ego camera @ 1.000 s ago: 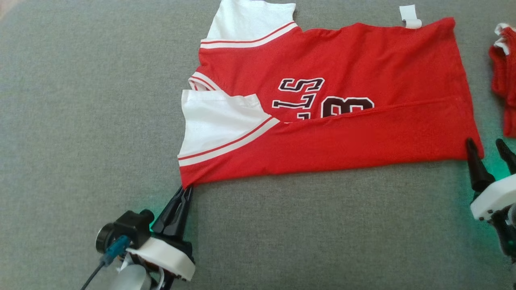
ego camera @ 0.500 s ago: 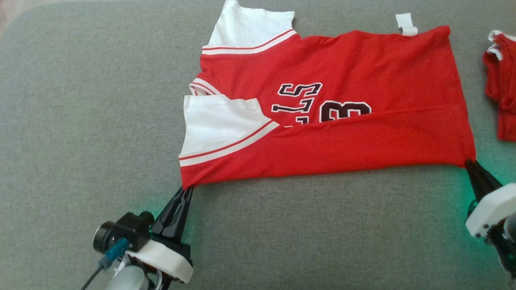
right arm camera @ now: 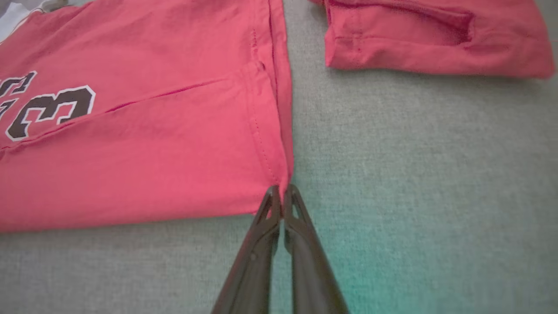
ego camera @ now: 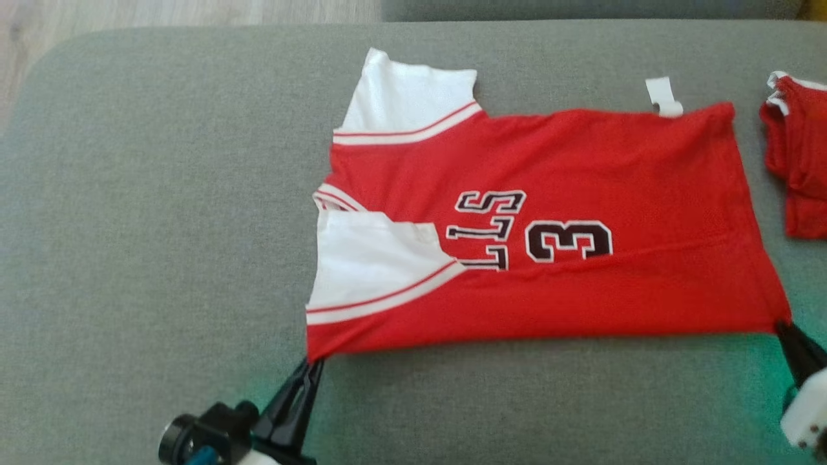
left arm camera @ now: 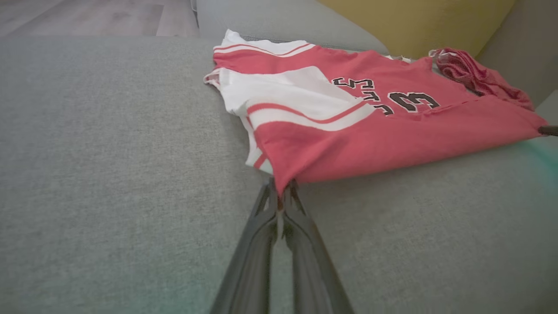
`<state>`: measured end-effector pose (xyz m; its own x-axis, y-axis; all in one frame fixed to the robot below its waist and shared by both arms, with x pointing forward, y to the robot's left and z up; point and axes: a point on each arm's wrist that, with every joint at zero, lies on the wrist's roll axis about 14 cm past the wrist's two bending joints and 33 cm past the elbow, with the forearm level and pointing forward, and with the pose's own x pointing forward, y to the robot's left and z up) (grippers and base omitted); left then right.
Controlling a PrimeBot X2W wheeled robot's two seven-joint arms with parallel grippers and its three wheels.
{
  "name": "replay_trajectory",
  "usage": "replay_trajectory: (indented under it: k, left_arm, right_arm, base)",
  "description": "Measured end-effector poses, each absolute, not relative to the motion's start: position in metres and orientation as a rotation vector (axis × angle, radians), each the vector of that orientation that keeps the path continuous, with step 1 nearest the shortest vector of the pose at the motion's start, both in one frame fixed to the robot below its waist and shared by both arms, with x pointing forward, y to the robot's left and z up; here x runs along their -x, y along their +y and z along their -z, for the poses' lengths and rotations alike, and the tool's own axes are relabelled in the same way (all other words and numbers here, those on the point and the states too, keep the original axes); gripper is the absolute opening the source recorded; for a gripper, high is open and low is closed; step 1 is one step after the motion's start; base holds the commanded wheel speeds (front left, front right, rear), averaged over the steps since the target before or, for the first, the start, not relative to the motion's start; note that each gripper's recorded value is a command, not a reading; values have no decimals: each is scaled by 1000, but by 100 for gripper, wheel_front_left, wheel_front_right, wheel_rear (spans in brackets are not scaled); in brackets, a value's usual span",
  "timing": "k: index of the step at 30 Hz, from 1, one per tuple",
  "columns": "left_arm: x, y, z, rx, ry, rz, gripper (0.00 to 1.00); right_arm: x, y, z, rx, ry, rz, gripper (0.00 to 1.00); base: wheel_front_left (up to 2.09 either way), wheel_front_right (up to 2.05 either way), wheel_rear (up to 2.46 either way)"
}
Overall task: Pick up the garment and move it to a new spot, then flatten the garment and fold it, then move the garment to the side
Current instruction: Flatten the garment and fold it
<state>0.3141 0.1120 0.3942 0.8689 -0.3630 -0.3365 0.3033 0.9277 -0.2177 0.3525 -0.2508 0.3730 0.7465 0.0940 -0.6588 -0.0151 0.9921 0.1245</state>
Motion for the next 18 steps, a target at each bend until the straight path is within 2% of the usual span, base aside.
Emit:
replay_trajectory:
  k: [10, 16, 17, 18]
  left_arm:
    - [-276, 102, -397, 228, 436, 337, 0]
    - [-267, 97, -391, 265, 495, 346, 0]
    - [-265, 96, -389, 270, 508, 351, 18]
    - [-264, 95, -387, 273, 522, 354, 36]
  right_arm:
    - [-310, -260, -375, -111, 780, -43, 0]
    - [-307, -262, -379, -112, 776, -38, 0]
    - [-307, -262, -379, -114, 774, -38, 34]
    - [-307, -261, -379, -115, 775, -38, 100]
  base:
    - [0, 0, 0]
    - [0, 0, 0]
    - [0, 0, 0]
    - [0, 0, 0]
